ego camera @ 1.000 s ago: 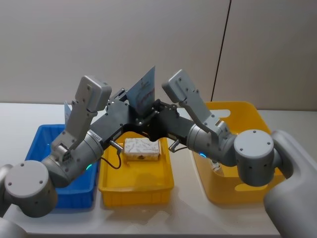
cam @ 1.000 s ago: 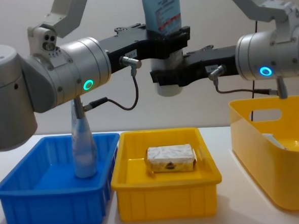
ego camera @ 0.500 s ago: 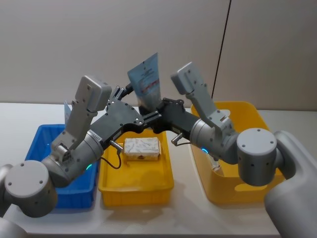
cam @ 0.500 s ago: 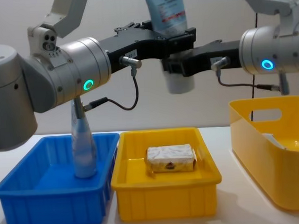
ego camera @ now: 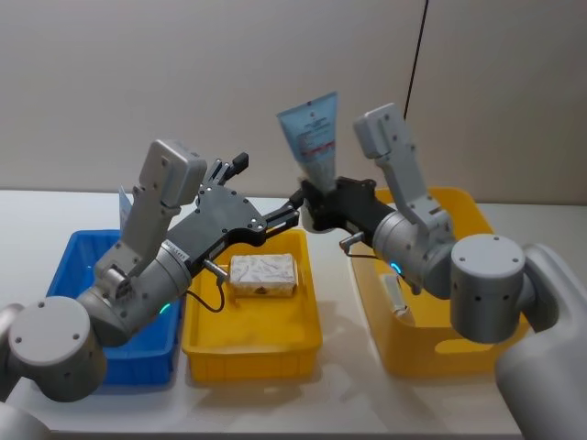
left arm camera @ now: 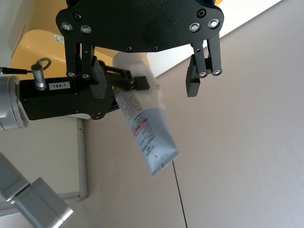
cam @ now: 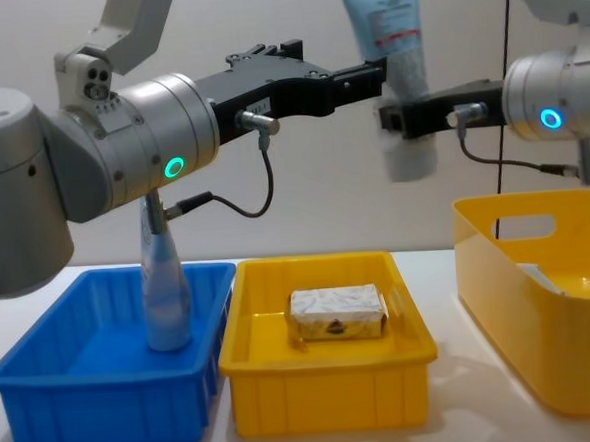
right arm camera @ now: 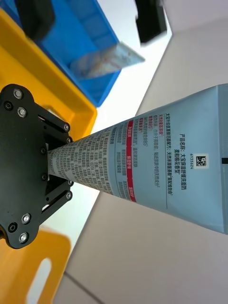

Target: Bimanual collaborative sorting of washing and personal care products

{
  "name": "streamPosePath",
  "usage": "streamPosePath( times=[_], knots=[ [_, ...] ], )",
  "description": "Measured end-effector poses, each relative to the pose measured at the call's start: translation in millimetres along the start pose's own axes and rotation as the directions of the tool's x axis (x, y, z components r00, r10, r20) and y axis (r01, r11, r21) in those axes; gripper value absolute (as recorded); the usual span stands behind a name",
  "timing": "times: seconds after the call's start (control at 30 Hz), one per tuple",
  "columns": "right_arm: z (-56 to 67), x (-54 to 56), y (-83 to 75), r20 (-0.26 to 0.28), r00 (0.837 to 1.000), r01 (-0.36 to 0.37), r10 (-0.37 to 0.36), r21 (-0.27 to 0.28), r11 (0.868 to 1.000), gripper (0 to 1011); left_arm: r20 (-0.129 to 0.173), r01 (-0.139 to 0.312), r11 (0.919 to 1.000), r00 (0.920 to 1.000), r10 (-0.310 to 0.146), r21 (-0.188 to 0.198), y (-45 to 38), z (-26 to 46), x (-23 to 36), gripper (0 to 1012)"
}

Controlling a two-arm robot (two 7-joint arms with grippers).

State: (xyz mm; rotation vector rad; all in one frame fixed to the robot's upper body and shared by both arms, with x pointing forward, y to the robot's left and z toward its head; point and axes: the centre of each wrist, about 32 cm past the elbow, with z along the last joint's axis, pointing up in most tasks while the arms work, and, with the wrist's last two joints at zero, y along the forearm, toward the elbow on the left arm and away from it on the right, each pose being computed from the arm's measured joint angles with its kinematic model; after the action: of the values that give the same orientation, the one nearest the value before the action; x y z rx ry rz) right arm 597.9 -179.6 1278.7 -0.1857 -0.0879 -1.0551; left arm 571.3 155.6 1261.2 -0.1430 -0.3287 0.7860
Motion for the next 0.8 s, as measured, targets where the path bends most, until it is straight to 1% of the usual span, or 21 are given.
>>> streamPosePath(
  times=[0.1,0.13,0.2,0.33,0.4,0.5,0.53,0.57,0.6,0.7,0.73,0.77,0.8],
  knots=[
    [-1.1,2.0,-0.5,-0.019,0.999,0.040,-0.040,-0.012,0.999,178,0.000,0.000,1.0000,1.0000,0.000,0.000,0.0,0.0,0.0,1001],
    [-1.1,2.0,-0.5,-0.019,0.999,0.040,-0.040,-0.012,0.999,175,0.000,0.000,1.0000,1.0000,0.000,0.000,0.0,0.0,0.0,1001],
    [-1.9,3.4,-0.8,-0.033,0.997,0.073,-0.074,-0.021,0.997,172,0.000,0.000,1.0000,1.0000,0.000,0.000,0.0,0.0,0.0,1001],
    [-3.6,5.8,-1.2,-0.050,0.991,0.126,-0.128,-0.039,0.991,167,0.000,0.000,1.0000,1.0000,0.000,0.000,0.0,0.0,0.0,1001],
    [-5.0,7.4,-1.3,-0.059,0.985,0.161,-0.164,-0.053,0.986,166,0.000,0.000,1.0000,1.0000,0.000,0.000,0.0,0.0,0.0,1001],
    [-7.3,9.6,-1.2,-0.069,0.973,0.217,-0.222,-0.077,0.973,166,0.000,0.000,1.0000,1.0000,0.000,0.000,0.0,0.0,0.0,1001],
    [-7.3,9.6,-1.2,-0.069,0.973,0.217,-0.222,-0.077,0.973,166,0.000,0.000,1.0000,1.0000,0.000,0.000,0.0,0.0,0.0,1001],
    [-7.8,10.1,-1.1,-0.071,0.970,0.227,-0.233,-0.082,0.970,164,0.000,0.000,1.0000,1.0000,0.000,0.000,0.0,-0.1,0.0,1001],
    [-9.0,11.2,-1.0,-0.074,0.963,0.251,-0.258,-0.094,0.964,166,0.000,0.000,1.0000,1.0000,0.000,0.000,0.0,0.0,0.0,1001],
    [-11.3,12.9,-0.6,-0.079,0.954,0.281,-0.291,-0.112,0.953,163,0.000,0.000,1.0000,1.0000,0.000,0.000,0.0,0.0,0.0,1001],
    [-12.8,13.8,-0.2,-0.081,0.946,0.304,-0.315,-0.126,0.944,163,0.000,0.000,1.0000,1.0000,0.000,0.000,0.0,0.0,0.0,1001],
    [-13.6,14.4,-0.1,-0.082,0.942,0.314,-0.326,-0.131,0.940,163,0.000,0.000,1.0000,1.0000,0.000,0.000,0.0,0.0,0.0,1001],
    [-15.3,15.8,0.2,-0.084,0.933,0.337,-0.351,-0.146,0.930,160,0.000,0.000,1.0000,1.0000,0.000,0.000,0.0,0.0,0.0,1001]
  ],
)
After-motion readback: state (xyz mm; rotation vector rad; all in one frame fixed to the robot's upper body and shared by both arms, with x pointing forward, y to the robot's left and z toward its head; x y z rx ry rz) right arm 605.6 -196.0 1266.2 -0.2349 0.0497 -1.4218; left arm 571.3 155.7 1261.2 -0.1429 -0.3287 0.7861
